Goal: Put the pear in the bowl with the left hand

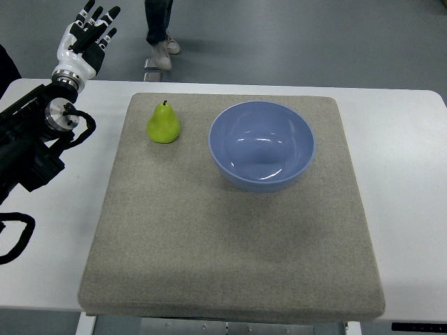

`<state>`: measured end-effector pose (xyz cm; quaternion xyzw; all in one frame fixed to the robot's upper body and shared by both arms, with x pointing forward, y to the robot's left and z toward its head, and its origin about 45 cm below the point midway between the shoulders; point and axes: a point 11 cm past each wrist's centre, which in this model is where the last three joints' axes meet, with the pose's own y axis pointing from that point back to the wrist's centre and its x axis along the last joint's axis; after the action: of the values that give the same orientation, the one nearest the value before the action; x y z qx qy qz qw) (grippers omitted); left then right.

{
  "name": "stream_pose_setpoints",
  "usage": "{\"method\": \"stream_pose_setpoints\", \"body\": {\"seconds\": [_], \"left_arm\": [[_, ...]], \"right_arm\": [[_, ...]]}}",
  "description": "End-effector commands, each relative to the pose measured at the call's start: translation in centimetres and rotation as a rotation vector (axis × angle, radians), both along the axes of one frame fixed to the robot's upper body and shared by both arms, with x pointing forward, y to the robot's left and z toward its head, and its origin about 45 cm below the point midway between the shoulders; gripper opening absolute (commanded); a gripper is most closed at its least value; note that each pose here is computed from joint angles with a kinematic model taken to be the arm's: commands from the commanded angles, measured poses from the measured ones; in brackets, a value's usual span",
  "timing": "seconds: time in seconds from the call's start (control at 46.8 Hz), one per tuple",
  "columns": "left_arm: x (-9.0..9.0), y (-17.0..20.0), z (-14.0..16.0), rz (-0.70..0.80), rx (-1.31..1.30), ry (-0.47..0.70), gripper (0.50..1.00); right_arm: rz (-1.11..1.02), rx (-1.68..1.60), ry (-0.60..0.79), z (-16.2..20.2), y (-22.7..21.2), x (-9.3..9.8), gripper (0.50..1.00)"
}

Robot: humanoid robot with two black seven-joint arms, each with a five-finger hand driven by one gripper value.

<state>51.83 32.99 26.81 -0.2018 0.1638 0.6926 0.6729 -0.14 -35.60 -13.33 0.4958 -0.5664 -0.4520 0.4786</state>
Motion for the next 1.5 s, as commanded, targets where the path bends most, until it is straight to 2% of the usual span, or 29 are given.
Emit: {"method": "stream_pose_setpoints", "body": {"seconds": [0.0, 0.855, 1.283, 1.475], "left_arm": [[0.0, 0.0, 0.0, 0.001, 0.0, 0.0, 0.994], [-0.1, 0.0, -0.2, -0.003, 0.0, 0.003, 0.994], [0.2, -0.9, 0.5, -0.057, 0.052, -0.004, 0.994], [0.3, -2.0, 0.3, -0.136, 0.232, 0.022, 0.992]], "right_arm": [[0.0, 0.0, 0.0, 0.0, 0.0, 0.0, 0.926], [0.0, -0.002, 0.0, 0.0, 0.0, 0.0, 0.926], [0.0, -0.002, 0.0, 0.0, 0.0, 0.0, 0.926], [0.0, 0.0, 0.0, 0.0, 0.0, 0.0, 0.926]]}}
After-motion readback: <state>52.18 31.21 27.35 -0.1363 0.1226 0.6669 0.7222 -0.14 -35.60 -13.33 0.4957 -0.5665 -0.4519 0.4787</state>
